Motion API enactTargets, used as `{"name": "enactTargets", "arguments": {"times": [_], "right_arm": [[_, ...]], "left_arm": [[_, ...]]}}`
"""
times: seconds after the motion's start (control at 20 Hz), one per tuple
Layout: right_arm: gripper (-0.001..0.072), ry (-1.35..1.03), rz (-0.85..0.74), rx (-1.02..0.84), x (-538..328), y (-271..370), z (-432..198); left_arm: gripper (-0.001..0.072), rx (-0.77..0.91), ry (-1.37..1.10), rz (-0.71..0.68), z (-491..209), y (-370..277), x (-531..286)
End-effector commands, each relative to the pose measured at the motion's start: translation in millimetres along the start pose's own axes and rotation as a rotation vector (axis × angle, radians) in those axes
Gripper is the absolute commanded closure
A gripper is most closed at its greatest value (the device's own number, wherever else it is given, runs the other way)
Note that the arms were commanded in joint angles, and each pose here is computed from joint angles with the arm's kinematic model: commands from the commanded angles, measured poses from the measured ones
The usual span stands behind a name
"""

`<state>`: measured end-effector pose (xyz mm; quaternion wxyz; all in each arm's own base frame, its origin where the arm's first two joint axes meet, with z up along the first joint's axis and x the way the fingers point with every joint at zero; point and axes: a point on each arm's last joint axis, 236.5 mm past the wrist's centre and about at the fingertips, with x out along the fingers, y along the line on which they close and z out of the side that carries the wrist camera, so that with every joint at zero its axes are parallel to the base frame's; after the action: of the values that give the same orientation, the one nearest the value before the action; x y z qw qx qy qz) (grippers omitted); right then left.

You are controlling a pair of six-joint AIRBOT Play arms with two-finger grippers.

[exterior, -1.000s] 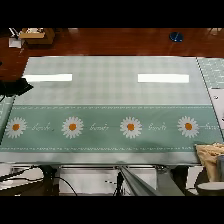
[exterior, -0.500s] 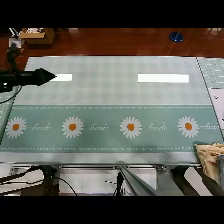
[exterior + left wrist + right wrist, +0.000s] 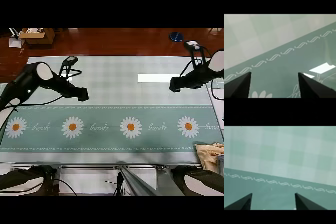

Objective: Fold the shirts.

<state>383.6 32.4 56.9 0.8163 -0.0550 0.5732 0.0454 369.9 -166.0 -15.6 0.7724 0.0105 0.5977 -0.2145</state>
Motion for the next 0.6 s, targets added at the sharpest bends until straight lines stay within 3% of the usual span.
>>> {"name": "enactTargets", "arguments": {"times": [0.0,0.55], "right_arm": [[0.0109,0.058,0.109,-0.014,5.5,44.6,-9.9],[0.0114,0.076,0.125,-0.010,4.8,48.4,-14.1]], "left_arm": [[-0.0013,-0.022,0.067,0.112,-16.0,6.4,0.9],[-0.0013,0.014,-0.022,0.122,24.2,-1.9,-39.5]]}}
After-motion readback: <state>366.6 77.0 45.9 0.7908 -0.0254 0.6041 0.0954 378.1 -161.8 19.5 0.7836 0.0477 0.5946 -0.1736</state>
